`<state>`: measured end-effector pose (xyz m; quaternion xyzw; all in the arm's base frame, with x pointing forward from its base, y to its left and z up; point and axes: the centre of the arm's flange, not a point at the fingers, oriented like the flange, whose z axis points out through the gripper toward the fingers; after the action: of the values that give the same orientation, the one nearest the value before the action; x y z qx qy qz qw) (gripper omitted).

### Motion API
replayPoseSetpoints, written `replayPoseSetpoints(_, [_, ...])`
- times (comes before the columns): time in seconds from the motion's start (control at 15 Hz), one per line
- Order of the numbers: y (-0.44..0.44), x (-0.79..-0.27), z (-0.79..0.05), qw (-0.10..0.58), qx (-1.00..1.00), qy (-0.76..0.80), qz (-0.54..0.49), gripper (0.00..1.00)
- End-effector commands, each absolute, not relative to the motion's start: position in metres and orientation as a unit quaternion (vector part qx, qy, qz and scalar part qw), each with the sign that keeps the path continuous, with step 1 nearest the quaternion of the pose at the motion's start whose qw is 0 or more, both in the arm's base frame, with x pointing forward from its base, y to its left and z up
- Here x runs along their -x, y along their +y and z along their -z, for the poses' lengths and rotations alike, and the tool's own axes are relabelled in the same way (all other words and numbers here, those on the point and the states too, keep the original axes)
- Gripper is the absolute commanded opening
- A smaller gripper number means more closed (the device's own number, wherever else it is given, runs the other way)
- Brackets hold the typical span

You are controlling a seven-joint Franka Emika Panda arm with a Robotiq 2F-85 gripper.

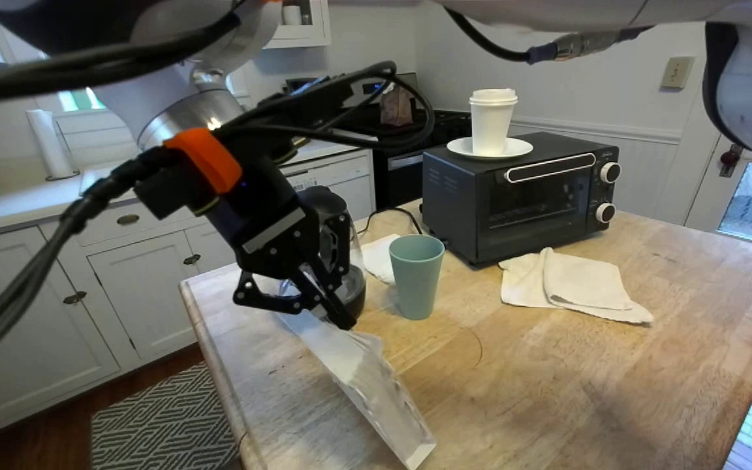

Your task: Set the paper towel holder upright on the countertop

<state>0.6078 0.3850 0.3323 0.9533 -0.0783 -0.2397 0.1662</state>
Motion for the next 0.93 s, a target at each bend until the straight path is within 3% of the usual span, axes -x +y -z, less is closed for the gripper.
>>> replayPoseSetpoints(0.0, [0.331, -0.569, -0.324, 0.076, -0.958, -0.070, 0.268, 0.01])
replayPoseSetpoints(0.27, [0.315, -0.574, -0.317, 0.038, -0.959, -0.029, 0.279, 0.01])
replayPoseSetpoints(0.33, [0.314, -0.575, -0.314, 0.039, -0.956, -0.016, 0.291, 0.28])
replayPoseSetpoints(0.47, [0.312, -0.574, -0.309, 0.044, -0.949, 0.008, 0.313, 0.35])
replayPoseSetpoints(0.87, [0.307, -0.557, -0.309, 0.081, -0.928, 0.027, 0.364, 0.76])
